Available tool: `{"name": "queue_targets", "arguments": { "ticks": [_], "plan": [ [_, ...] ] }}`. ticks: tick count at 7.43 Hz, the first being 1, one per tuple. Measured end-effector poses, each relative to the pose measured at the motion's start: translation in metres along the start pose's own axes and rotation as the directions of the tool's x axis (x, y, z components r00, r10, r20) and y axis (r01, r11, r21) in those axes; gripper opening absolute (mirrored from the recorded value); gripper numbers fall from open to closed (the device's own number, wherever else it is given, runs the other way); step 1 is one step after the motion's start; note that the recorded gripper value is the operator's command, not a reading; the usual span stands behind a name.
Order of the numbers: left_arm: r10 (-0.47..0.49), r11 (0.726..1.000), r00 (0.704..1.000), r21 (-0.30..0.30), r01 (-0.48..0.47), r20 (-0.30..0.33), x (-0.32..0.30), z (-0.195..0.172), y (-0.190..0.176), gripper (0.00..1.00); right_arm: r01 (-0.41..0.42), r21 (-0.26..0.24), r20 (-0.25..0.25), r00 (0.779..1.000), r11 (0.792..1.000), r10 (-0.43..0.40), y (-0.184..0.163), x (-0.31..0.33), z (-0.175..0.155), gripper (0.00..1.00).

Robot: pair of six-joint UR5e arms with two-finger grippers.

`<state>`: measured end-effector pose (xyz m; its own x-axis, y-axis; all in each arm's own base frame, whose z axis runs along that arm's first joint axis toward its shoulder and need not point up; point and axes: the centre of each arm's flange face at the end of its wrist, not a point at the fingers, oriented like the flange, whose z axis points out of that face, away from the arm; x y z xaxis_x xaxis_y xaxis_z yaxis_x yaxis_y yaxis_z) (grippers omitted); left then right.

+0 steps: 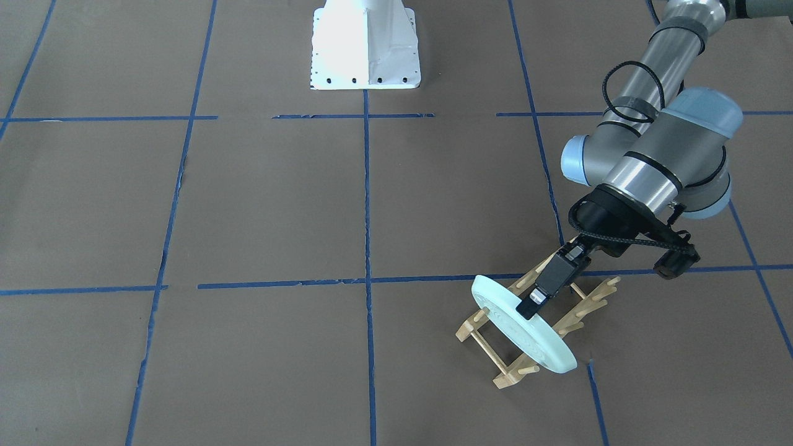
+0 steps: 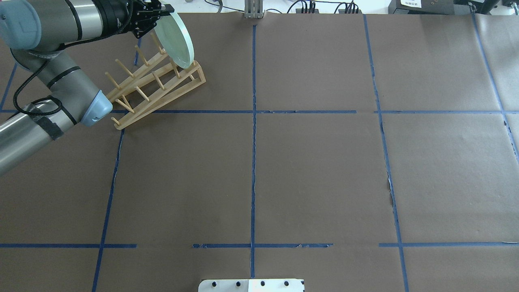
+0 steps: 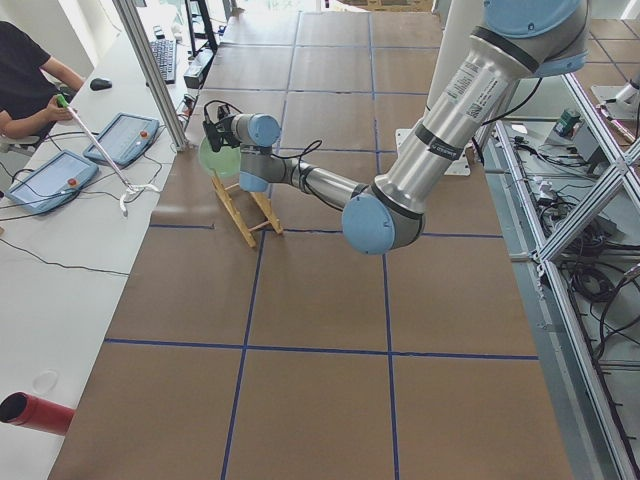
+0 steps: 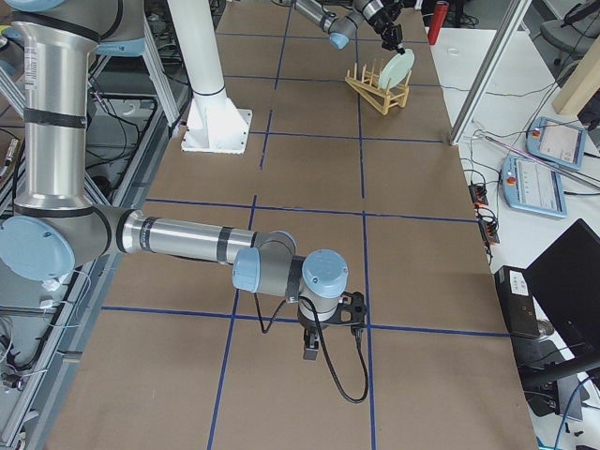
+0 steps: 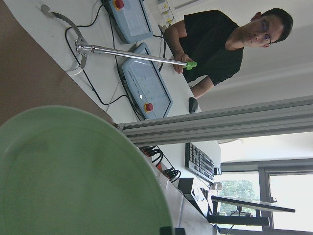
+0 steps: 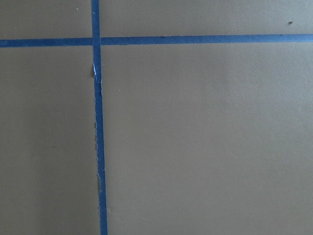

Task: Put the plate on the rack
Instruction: 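Lower the plate into the rack slot with the left gripper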

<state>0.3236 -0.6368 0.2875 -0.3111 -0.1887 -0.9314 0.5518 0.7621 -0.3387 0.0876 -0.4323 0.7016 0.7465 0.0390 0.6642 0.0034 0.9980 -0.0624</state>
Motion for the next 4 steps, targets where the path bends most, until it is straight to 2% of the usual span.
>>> {"name": "queue_targets", "arguments": {
  "ticks": [2, 3, 4],
  "plan": [
    [0.017, 1.000, 1.000, -0.002, -0.017, 0.003, -0.0022, 0.0018, 0.0025, 0.00, 0.000, 0.000, 0.000, 1.000, 1.000, 0.000, 0.0000, 0.0000, 0.0001, 1.00],
    [0.021, 1.000, 1.000, -0.004, -0.020, 0.004, -0.0030, 0.0025, 0.0038, 0.11, 0.000, 0.000, 0.000, 1.000, 1.000, 0.000, 0.0000, 0.0000, 0.0001, 1.00],
    [0.021, 1.000, 1.000, -0.005, -0.021, 0.005, -0.0038, 0.0029, 0.0047, 0.84, 0.000, 0.000, 0.000, 1.000, 1.000, 0.000, -0.0001, -0.0001, 0.0002, 1.00]
  ]
}}
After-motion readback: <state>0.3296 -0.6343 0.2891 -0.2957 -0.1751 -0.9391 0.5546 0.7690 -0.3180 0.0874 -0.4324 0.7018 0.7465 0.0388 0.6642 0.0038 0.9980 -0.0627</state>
